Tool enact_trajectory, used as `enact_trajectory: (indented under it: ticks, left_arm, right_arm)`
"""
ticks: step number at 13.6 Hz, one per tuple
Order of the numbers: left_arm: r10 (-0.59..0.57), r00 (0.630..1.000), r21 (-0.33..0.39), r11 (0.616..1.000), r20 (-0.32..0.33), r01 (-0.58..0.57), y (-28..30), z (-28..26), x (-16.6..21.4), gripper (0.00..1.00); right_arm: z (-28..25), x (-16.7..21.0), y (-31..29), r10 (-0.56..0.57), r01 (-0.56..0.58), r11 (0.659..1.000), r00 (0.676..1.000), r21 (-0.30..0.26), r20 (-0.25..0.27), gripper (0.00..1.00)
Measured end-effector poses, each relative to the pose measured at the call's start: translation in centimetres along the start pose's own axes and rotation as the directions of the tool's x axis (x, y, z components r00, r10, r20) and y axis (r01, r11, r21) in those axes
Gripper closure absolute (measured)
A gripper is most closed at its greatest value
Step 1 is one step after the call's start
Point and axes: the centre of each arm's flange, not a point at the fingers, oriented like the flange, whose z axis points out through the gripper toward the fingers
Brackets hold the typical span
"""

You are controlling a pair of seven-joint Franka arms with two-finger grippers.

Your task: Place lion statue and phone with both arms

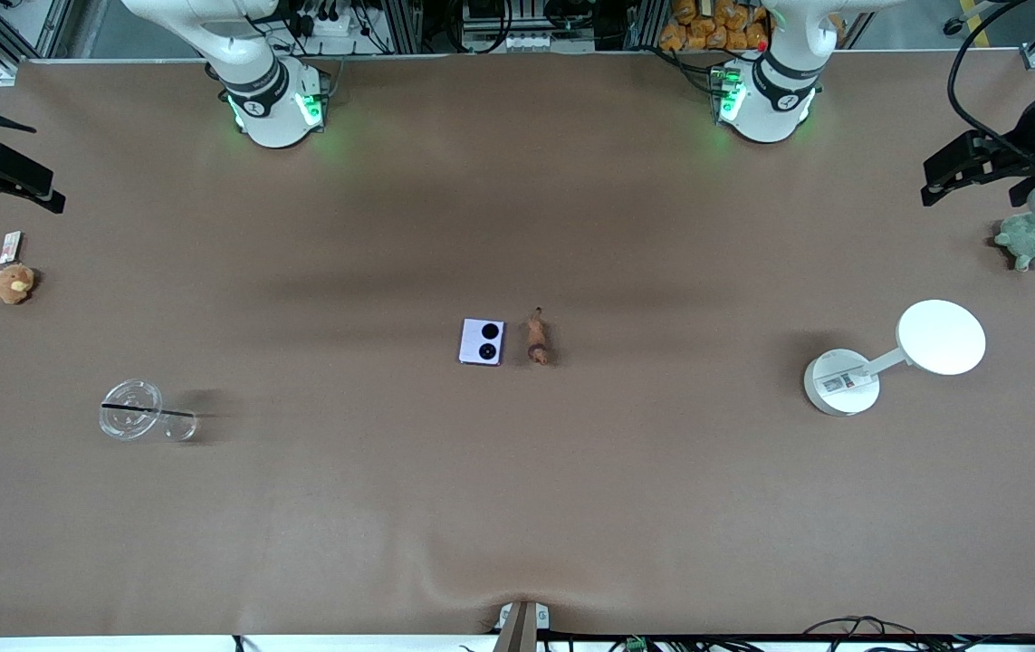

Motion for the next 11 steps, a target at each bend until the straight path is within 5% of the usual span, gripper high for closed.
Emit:
enact_trajectory:
  ticks: [11]
  left_arm:
    - [-0.020,1.000,-0.047,0.999,-0.020,0.019,17.0,8.8,3.9,0.00]
  right_arm:
    - [1.1,0.8,-0.1,-0.002,0.002,1.000,1.000,-0.001,0.021,0.00]
